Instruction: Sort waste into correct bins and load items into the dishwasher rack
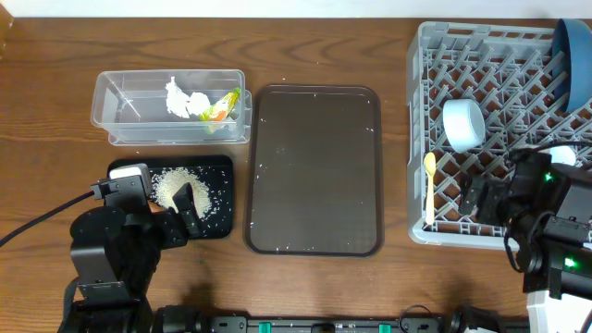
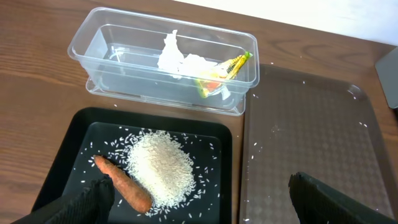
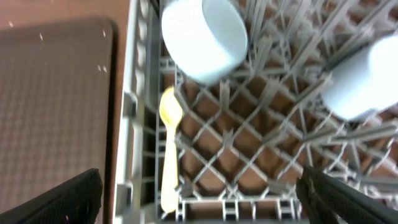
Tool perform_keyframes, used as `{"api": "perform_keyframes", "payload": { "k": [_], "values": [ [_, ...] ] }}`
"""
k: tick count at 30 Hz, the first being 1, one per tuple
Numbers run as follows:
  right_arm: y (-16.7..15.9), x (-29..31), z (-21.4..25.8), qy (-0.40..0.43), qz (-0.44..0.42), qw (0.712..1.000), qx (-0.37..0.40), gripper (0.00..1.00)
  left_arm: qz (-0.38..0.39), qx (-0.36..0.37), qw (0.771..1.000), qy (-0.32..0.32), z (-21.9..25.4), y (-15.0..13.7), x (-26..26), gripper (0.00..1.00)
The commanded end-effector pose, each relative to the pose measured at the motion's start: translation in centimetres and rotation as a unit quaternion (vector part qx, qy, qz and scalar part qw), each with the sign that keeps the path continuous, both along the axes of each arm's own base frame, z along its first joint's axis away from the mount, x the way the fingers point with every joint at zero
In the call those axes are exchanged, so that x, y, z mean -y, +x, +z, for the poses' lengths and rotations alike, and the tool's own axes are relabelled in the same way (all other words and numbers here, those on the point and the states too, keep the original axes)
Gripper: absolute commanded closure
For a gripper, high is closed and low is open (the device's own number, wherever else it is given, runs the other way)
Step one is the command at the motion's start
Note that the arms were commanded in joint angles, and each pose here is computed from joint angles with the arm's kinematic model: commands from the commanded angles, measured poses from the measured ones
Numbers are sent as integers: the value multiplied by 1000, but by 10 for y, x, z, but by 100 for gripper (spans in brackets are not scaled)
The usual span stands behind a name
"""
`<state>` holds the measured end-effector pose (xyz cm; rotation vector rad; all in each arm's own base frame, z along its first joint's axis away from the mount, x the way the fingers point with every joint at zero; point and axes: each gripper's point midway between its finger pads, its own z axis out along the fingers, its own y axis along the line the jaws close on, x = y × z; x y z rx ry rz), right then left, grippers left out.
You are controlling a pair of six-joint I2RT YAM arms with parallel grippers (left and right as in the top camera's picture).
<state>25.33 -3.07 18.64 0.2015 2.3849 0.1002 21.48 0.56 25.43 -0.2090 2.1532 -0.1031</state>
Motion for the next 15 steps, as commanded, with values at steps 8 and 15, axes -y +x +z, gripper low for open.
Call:
{"api": "perform_keyframes", "payload": {
  "k": [8, 15],
  "values": [
    [-14, -1, -13, 11, -11, 999, -37, 1, 2, -2, 1000, 6, -2, 0, -2, 7],
    [-14, -1, -13, 11, -11, 999, -37, 1, 2, -2, 1000, 6, -2, 0, -2, 7]
  ]
}}
